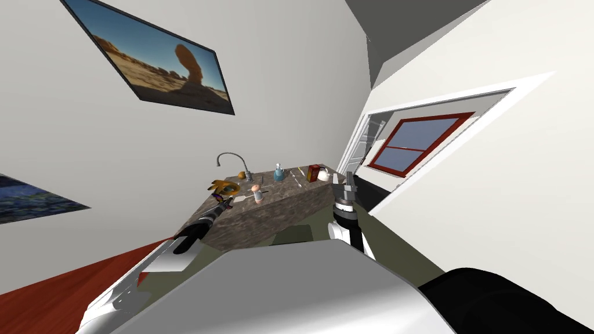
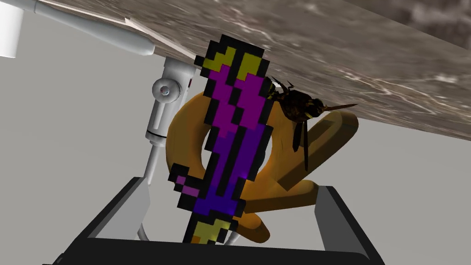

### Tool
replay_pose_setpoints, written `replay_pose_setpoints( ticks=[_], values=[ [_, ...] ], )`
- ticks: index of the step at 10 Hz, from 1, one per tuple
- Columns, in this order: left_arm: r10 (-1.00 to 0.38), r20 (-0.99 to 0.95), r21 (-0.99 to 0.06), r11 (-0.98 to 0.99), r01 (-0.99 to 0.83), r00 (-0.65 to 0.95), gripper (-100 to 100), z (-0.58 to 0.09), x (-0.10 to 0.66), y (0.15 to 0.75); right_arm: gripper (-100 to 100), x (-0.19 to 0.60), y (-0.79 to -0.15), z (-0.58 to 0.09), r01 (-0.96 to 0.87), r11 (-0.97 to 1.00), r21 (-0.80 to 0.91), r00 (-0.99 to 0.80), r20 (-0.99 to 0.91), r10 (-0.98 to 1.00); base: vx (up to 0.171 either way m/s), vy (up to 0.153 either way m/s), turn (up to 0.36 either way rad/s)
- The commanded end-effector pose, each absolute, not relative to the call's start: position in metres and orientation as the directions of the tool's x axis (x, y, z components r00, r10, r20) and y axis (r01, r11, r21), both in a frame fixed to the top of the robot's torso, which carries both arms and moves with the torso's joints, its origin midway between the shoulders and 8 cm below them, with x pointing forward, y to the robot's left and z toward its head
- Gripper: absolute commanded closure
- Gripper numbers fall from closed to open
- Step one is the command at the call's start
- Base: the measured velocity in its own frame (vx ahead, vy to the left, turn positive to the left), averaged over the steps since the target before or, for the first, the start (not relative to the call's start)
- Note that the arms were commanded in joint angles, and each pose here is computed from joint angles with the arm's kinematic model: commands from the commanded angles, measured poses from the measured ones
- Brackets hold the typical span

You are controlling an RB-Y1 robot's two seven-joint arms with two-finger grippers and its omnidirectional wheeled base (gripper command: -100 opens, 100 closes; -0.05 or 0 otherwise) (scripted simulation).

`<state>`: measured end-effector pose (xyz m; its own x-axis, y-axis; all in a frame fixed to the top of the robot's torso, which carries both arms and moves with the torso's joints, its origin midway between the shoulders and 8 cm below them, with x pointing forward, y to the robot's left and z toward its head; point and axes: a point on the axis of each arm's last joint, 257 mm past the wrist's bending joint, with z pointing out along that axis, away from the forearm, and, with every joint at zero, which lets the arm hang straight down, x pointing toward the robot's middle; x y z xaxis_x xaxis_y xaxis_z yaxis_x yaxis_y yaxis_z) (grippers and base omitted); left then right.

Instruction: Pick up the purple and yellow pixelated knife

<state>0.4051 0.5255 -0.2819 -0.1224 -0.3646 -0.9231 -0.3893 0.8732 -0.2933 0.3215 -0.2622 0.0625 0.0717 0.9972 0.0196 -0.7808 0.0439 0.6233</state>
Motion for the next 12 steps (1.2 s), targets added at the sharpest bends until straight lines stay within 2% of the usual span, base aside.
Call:
replay_pose_setpoints(
  ticks=[1, 12],
  values=[
    [-0.363, -0.923, -0.286, 0.869, -0.403, -0.128, -100, -0.287, 0.416, 0.53, 0, 0.321, -0.262, 0.062, -0.781, 0.044, 0.623, 0.072, 0.02, 0.997, -0.098, 0.031, -0.099],
    [-0.376, -0.921, -0.299, 0.848, -0.437, -0.1, -100, -0.277, 0.502, 0.54, 0, 0.321, -0.262, 0.062, -0.781, 0.044, 0.623, 0.072, 0.02, 0.997, -0.09, 0.008, -0.045]
  ],
)
